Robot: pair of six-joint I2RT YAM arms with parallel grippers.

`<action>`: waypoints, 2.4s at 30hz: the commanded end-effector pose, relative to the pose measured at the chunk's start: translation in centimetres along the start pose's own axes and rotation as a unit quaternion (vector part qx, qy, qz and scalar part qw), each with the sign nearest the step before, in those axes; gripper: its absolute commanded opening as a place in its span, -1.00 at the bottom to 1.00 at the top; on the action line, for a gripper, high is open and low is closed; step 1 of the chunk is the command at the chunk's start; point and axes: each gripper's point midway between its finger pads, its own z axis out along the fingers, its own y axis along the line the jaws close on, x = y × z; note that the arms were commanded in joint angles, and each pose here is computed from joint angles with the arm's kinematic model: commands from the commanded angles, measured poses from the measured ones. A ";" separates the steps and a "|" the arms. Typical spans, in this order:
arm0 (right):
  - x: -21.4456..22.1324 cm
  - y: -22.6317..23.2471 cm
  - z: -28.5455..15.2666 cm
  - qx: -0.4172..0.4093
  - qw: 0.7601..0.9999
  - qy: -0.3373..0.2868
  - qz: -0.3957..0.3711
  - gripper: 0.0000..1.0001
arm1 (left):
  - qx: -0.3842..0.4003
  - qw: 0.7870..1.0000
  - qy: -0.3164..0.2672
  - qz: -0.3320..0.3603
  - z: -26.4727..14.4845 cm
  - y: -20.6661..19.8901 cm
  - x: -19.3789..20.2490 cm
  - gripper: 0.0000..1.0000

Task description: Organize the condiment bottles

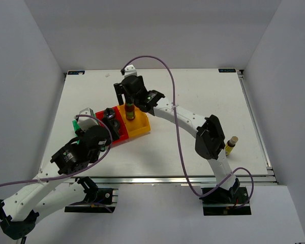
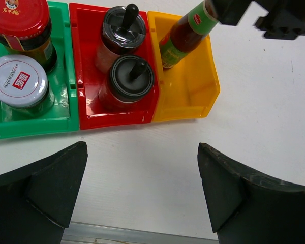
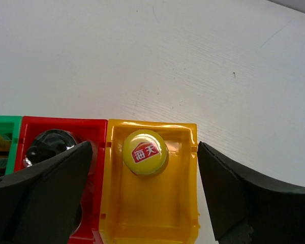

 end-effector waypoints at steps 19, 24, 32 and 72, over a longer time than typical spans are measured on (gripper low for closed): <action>3.5 -25.6 -19.8 0.193 0.970 0.048 0.139 0.79 | 0.043 0.999 0.009 0.024 2.0 -2.9 1.5 0.96; 9.6 -32.1 -23.8 0.262 0.940 0.085 0.203 0.79 | 0.048 0.997 0.021 0.056 3.4 -4.9 2.0 0.96; 17.5 -35.5 -27.6 0.331 0.888 0.142 0.286 0.79 | 0.090 0.991 0.027 0.096 5.2 -8.7 2.4 0.96; 26.4 -34.4 -30.7 0.394 0.821 0.241 0.336 0.08 | 0.110 0.984 0.083 0.114 7.8 -9.7 4.9 0.96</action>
